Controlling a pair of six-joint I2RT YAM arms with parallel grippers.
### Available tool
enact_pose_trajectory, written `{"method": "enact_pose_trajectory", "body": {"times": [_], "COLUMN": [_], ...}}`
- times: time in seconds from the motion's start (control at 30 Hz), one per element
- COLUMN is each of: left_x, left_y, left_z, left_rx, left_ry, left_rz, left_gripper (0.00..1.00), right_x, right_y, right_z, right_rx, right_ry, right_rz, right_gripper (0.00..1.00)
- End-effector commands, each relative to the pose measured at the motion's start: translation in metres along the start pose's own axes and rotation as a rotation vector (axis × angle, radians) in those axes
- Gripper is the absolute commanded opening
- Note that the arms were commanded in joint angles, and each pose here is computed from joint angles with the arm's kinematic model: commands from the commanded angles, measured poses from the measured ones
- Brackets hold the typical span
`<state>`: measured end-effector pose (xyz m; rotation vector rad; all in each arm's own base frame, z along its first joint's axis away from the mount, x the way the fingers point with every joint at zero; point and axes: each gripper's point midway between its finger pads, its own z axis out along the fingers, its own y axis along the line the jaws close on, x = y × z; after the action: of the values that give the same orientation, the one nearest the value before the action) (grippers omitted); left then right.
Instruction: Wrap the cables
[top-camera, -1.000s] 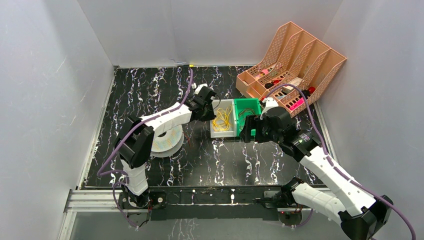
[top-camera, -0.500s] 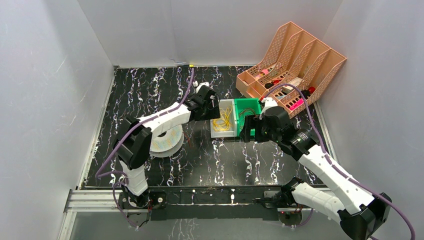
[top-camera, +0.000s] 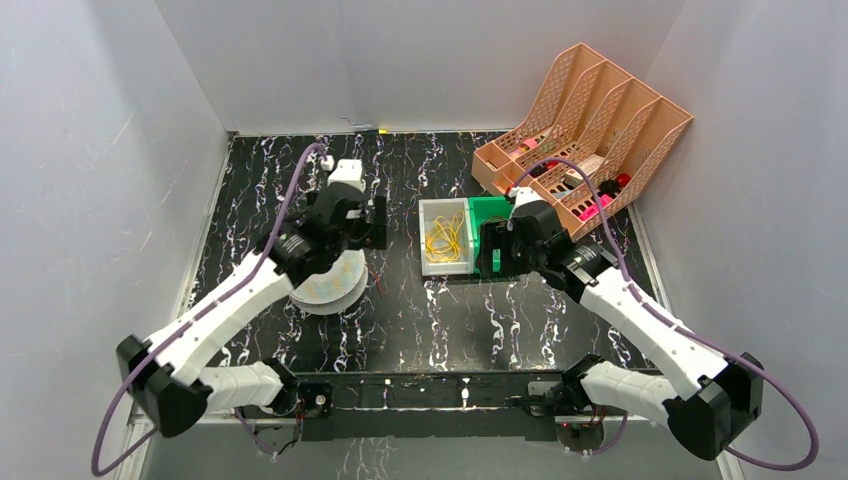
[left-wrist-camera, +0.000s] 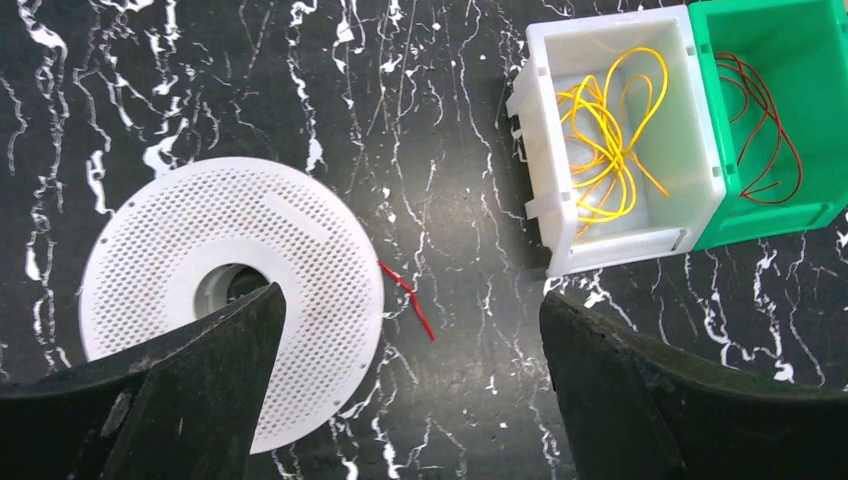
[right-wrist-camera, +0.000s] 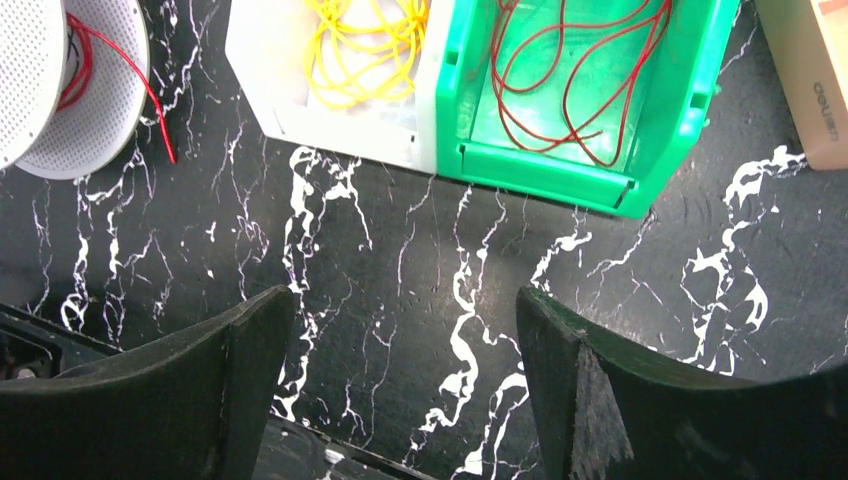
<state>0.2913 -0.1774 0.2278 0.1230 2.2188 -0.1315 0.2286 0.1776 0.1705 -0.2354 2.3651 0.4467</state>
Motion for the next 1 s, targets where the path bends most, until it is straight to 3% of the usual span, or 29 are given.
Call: {"method": "enact_pose_trajectory", "body": {"times": [0.0, 0.33, 0.63, 0.97], "left_x": [0.011, 0.024, 0.035, 0.044], "left_y": [0.019, 0.026, 0.030, 0.033], "left_z": [-0.021, -0.031, -0.029, -0.026], "left_rx": [0.008, 0.077, 0.082, 0.069], "left_ry": [-0.046, -0.144, -0.141, -0.122], "left_rz": [0.053, 0.068, 0.093, 0.113], "left_gripper": [0.98, 0.98, 0.98, 0.98], "right_x": [-0.040, -0.069, -0.097, -0.095], "right_y": [0.013, 0.021, 0.016, 0.040], "right_z": [-0.001, 0.030, 0.065, 0.112], "right_rx": [-0.019, 0.007, 0.104, 0.015], "right_ry": [-0.086, -0.077, -0.068, 0.024], "right_rz": [-0.021, -0.088, -0.143, -0.163], "right_gripper": [0.87, 0.71, 0.58, 0.52]}}
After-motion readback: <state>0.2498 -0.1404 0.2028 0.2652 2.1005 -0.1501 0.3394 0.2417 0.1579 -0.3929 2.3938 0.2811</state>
